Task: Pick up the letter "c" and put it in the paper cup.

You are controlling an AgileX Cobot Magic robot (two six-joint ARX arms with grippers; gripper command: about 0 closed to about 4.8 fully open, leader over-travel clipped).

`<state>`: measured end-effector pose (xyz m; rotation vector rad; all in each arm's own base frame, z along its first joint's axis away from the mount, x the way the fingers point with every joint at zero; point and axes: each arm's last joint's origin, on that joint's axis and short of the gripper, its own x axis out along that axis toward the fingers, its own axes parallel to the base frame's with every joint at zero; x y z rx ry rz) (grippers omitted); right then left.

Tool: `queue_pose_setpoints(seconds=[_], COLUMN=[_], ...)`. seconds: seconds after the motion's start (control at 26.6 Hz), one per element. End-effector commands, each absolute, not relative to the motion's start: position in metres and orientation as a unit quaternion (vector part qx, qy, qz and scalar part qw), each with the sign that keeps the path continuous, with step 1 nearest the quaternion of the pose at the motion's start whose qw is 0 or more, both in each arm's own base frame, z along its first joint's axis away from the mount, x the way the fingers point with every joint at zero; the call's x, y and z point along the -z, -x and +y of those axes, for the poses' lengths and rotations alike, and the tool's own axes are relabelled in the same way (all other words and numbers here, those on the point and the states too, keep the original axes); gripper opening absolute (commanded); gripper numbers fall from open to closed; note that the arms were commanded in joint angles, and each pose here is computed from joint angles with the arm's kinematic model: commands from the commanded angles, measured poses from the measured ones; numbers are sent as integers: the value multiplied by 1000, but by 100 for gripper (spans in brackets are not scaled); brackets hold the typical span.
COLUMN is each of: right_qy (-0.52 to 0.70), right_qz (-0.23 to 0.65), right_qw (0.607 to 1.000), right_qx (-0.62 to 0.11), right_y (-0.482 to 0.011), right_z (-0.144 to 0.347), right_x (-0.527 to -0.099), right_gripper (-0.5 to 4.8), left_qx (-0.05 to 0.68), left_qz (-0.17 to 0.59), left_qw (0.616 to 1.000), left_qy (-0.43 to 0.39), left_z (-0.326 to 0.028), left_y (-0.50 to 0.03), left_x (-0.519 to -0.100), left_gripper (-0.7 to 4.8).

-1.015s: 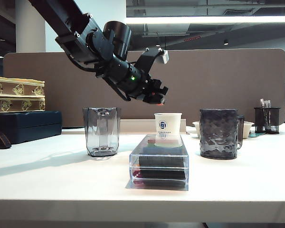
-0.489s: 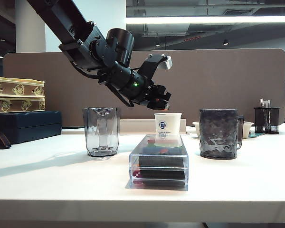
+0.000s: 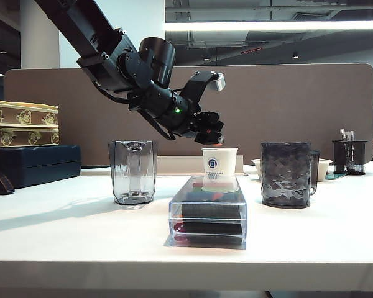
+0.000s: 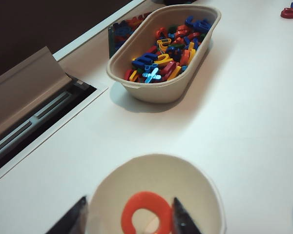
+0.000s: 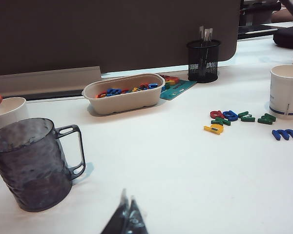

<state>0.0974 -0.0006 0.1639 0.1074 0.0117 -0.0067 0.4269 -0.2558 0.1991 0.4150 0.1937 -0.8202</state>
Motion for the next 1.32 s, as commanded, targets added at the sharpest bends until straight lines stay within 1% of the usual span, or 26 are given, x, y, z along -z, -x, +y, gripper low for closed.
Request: queue_pose_setpoints(seconds=[0.04,0.19,0.3,0.49,0.53,0.64,0.68,0.9,1.09,1.13,1.17,1.24,1.32], right_qy=[-54,-54,-54,-54,-54,-54,-54,-54,-54,-54,-54,-54,-54], right_qz=[3,3,3,3,3,3,3,3,3,3,3,3,3], right_qw=[999,999,999,999,999,999,999,999,999,999,999,999,999], right_qx=[3,3,3,3,3,3,3,3,3,3,3,3,3], right_y=[-98,-98,-98,-98,-98,-98,-98,-98,-98,-98,-98,-98,-98], right_z=[-1,-1,-1,-1,-1,-1,-1,-1,-1,-1,-1,-1,-1], right_x=[-163,-163,-163,-163,-163,-163,-163,-163,-163,-163,-163,-163,-163], right_gripper=[-1,-1,-1,-1,-1,-1,-1,-1,-1,-1,-1,-1,-1], left_qx=[397,399,398,395,394,393,393,398,401,402,403,403,401], left_qz=[93,102,93,68,61,54,55,99,114,122,135,138,124], left_qw=[891,889,891,895,896,897,897,890,886,885,882,881,885], left_qy=[-200,-201,-200,-196,-194,-194,-194,-200,-202,-202,-204,-205,-203], left_z=[-257,-258,-258,-261,-262,-264,-264,-264,-263,-263,-262,-262,-263], left_y=[-428,-429,-429,-433,-435,-438,-439,-438,-437,-436,-436,-435,-436], left_x=[-196,-189,-190,-205,-210,-221,-224,-215,-211,-210,-208,-207,-211], left_gripper=[215,215,215,214,200,203,221,221,222,225,250,282,284])
